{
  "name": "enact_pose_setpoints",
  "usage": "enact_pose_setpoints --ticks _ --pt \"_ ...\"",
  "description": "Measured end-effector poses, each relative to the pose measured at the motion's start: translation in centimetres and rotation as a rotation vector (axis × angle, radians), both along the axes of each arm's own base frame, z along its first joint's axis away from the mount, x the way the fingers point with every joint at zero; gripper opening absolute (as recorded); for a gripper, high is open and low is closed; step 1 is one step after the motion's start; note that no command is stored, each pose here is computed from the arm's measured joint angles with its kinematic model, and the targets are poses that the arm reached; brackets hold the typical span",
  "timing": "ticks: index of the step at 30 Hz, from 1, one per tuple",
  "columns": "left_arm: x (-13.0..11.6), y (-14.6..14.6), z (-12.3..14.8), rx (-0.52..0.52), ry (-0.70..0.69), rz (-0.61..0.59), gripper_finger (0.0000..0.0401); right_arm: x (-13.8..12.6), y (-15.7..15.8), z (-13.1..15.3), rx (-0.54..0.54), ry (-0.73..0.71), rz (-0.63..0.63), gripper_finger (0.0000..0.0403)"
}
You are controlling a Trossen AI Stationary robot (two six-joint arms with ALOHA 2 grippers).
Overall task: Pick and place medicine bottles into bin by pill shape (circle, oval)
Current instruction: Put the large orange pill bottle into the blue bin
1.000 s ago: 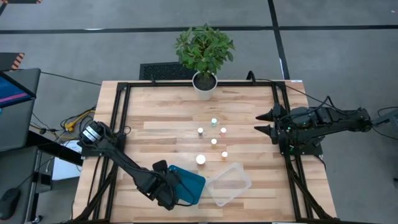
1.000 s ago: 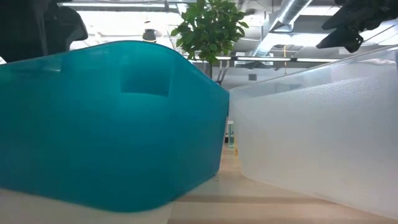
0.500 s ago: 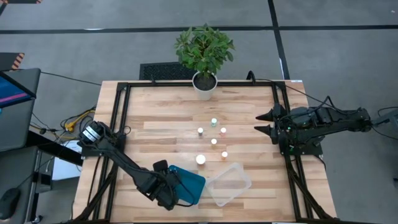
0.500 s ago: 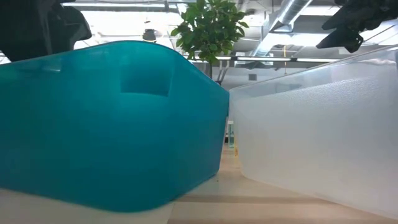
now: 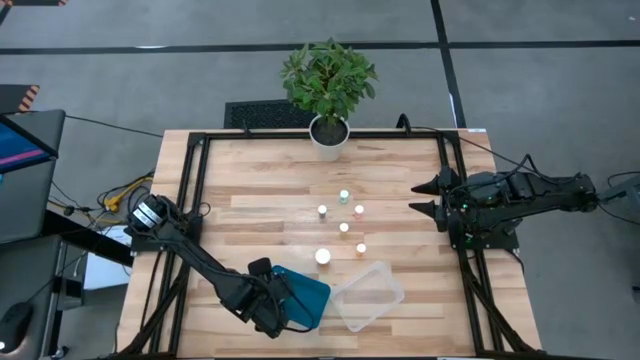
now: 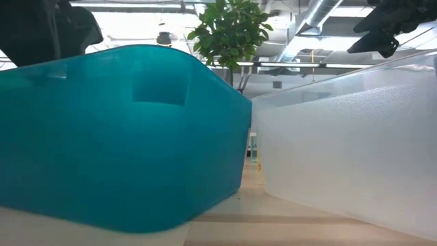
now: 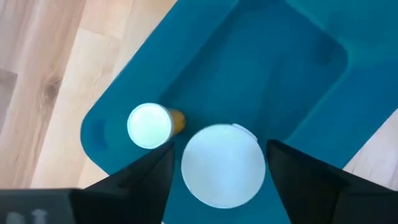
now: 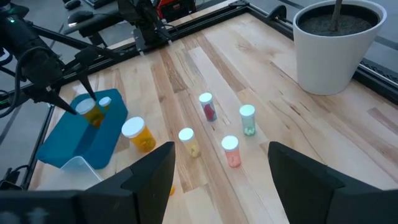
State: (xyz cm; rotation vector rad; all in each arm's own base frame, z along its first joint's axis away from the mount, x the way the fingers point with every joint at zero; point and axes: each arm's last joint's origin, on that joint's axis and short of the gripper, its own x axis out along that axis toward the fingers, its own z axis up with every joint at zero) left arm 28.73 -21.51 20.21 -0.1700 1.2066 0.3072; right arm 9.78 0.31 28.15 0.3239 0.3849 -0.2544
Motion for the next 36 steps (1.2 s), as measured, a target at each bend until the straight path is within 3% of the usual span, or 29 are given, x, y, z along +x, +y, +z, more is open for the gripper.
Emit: enact_pose_setpoints --ticks 6,36 --pt "0.0 0.0 0.0 -0.018 0.012 0.0 0.0271 0.0 0.0 0.0 0.0 -0.002 0.0 0.0271" --pt "0.3 -0.4 2.8 -0.038 0.017 0.016 0.0272 0.1 0.0 0.2 0.004 -0.027 0.0 0.0271"
